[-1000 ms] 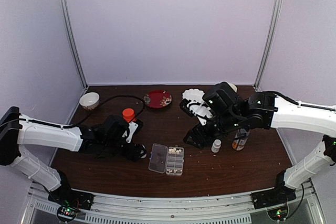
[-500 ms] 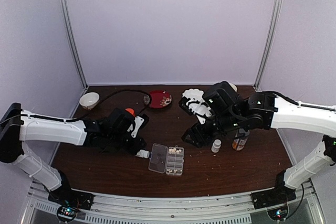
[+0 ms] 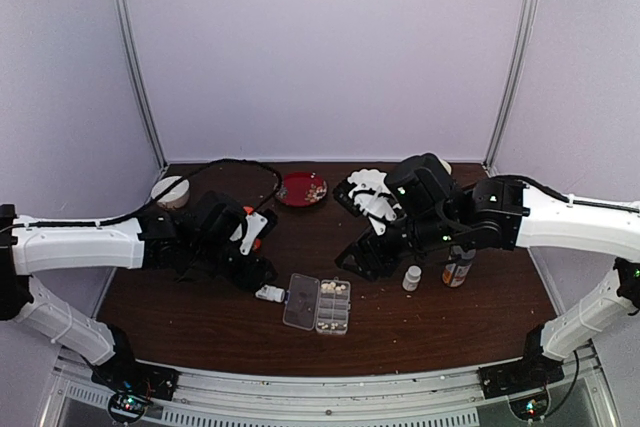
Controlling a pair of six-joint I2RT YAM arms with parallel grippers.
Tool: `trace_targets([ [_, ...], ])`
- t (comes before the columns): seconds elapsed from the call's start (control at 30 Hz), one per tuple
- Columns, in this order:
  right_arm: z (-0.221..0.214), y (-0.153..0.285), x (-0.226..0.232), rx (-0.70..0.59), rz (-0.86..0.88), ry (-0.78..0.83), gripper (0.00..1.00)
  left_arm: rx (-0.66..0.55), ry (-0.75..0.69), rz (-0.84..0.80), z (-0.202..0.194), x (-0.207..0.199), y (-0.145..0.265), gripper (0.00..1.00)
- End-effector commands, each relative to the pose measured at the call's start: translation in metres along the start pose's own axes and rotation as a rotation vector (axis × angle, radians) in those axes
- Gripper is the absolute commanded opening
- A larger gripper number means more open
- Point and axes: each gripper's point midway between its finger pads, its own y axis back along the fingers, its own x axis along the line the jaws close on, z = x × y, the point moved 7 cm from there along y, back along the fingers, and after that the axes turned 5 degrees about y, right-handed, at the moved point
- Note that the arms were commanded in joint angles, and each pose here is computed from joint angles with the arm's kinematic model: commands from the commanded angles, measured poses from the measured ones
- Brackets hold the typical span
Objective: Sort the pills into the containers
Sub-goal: Pick up the pill bottle from the center of the board.
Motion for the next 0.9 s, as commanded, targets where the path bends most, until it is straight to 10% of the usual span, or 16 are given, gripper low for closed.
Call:
trace_targets([
  [0.0,0.002,0.0,0.003,-0.02,0.012,0.02,0.61,0.193,-0.131,0.006,-0.028,0.007,-0.012,0.66],
  [0.33,0.003,0.005,0.004,-0.028,0.021,0.042,0.62,0.434,-0.493,-0.023,-0.028,0.01,-0.03,0.73],
  [0.87,0.003,0.029,-0.001,-0.042,-0.022,0.08,0.62,0.515,-0.536,-0.119,-0.017,0.023,-0.076,0.63],
])
